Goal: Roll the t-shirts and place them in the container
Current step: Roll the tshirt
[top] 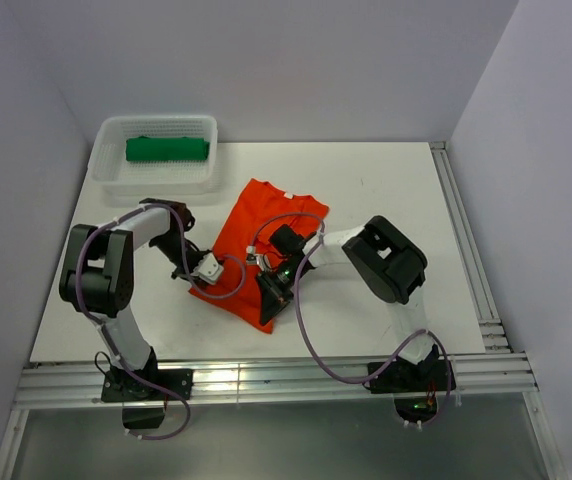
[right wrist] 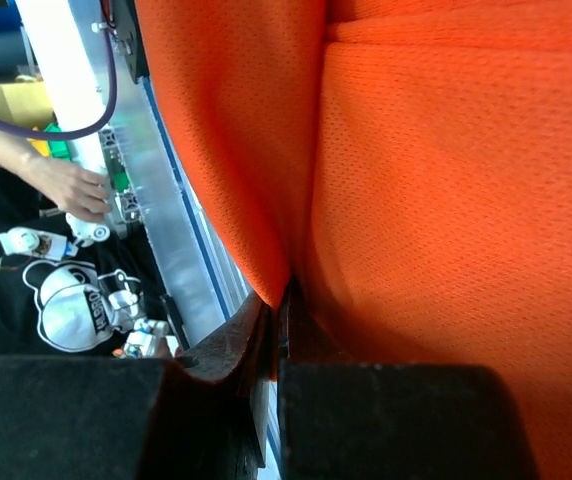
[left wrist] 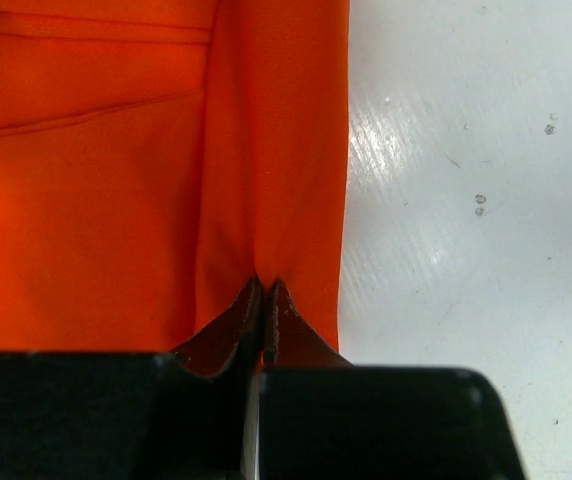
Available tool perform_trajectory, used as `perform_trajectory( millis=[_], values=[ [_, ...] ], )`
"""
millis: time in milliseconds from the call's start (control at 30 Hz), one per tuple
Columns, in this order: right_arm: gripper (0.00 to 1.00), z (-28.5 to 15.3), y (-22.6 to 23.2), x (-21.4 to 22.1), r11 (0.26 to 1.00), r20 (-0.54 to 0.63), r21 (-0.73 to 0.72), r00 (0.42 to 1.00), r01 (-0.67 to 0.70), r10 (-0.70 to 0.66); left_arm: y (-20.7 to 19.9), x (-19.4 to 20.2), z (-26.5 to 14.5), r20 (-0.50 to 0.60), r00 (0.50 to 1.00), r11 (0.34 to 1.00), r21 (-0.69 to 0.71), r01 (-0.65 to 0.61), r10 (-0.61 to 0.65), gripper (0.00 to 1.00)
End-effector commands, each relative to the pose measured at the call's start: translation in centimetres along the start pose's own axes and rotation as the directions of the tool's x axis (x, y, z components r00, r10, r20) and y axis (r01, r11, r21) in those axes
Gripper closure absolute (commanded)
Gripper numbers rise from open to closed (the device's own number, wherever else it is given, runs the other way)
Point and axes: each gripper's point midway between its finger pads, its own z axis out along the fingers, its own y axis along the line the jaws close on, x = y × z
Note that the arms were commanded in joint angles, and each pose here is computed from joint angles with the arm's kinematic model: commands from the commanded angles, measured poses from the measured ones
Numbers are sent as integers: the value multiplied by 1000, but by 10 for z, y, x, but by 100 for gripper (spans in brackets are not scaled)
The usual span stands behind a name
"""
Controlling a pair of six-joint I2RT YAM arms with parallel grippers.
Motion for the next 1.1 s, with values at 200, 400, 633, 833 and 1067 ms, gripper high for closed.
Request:
perform_trajectory(
  millis=[200, 400, 633, 833, 1067],
  values=[
    [67, -11, -45, 7, 954, 96, 291, 994, -71, 45, 7, 0, 8, -51, 998, 996, 83, 30, -26, 100],
    [49, -40, -41, 2, 907, 244, 415, 969, -71, -35, 9, -1, 12, -69, 997, 995, 93, 27, -20, 100],
    [42, -89, -18, -1, 841, 424, 536, 885, -74, -192, 11, -2, 17, -68, 997, 992, 121, 30, -22, 100],
    [30, -129, 6, 4, 633, 477, 766, 758, -110, -445, 11, -2, 20, -71, 997, 991, 132, 24, -15, 100],
    [30, -106, 46, 24, 421, 296, 907, 729, -11, -617, 10, 1, 24, -78, 997, 990, 142, 25, -14, 100]
  ],
)
